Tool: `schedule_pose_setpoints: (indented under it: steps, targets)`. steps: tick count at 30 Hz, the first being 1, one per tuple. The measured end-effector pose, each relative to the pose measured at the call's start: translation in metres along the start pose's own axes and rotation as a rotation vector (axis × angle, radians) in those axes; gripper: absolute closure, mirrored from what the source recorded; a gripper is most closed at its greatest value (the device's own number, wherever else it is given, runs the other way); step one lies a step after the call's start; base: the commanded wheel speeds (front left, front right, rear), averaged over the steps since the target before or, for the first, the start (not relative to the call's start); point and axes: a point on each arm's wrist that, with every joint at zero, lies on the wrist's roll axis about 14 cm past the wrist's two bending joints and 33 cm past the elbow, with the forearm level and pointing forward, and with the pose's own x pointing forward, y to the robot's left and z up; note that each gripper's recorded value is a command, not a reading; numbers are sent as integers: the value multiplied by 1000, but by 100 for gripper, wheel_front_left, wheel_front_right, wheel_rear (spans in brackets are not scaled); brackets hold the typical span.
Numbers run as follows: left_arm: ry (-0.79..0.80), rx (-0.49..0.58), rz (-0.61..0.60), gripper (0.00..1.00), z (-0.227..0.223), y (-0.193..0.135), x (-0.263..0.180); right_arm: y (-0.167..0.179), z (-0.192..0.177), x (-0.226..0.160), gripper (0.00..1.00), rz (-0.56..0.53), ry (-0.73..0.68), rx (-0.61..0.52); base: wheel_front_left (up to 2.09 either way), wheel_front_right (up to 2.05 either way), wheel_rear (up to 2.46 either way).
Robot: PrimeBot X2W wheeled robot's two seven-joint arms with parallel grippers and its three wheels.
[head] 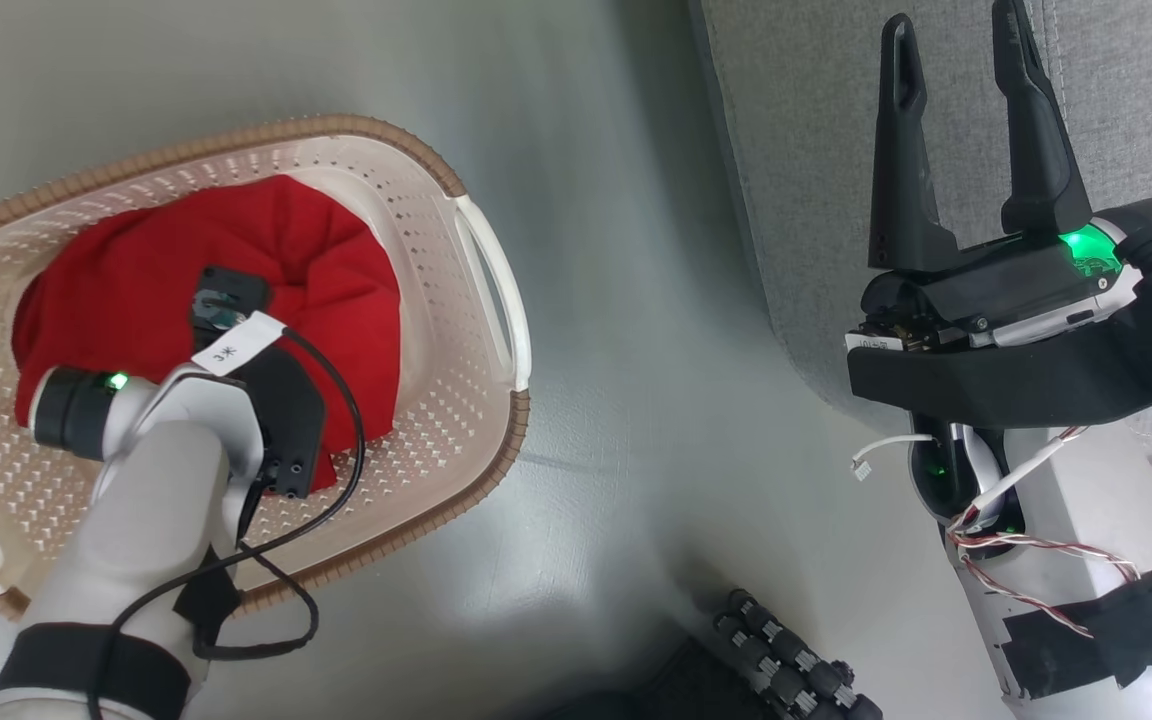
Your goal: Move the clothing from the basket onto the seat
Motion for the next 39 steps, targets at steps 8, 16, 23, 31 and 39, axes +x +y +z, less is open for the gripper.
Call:
schedule_pose_setpoints:
  steps: [8, 16, 23, 31, 39]
  targets:
    - [-45, -19, -12, 100, 12, -9, -12, 5, 7, 1, 0, 18, -17, 3, 0, 0, 0]
    - [-152, -109, 5, 100, 32, -6, -35, 14, 17, 1, 0, 71, -37, -19, 0, 0, 0]
    - [-265, -201, 60, 100, 40, 8, -69, 28, 33, 1, 0, 125, -66, -37, 0, 0, 0]
    - [-399, -237, 105, 100, 51, 17, -109, 39, 57, -1, 0, 154, -111, -34, 0, 0, 0]
    - [-536, -264, 159, 100, 62, 27, -156, 43, 71, -13, 0, 160, -121, -24, 0, 0, 0]
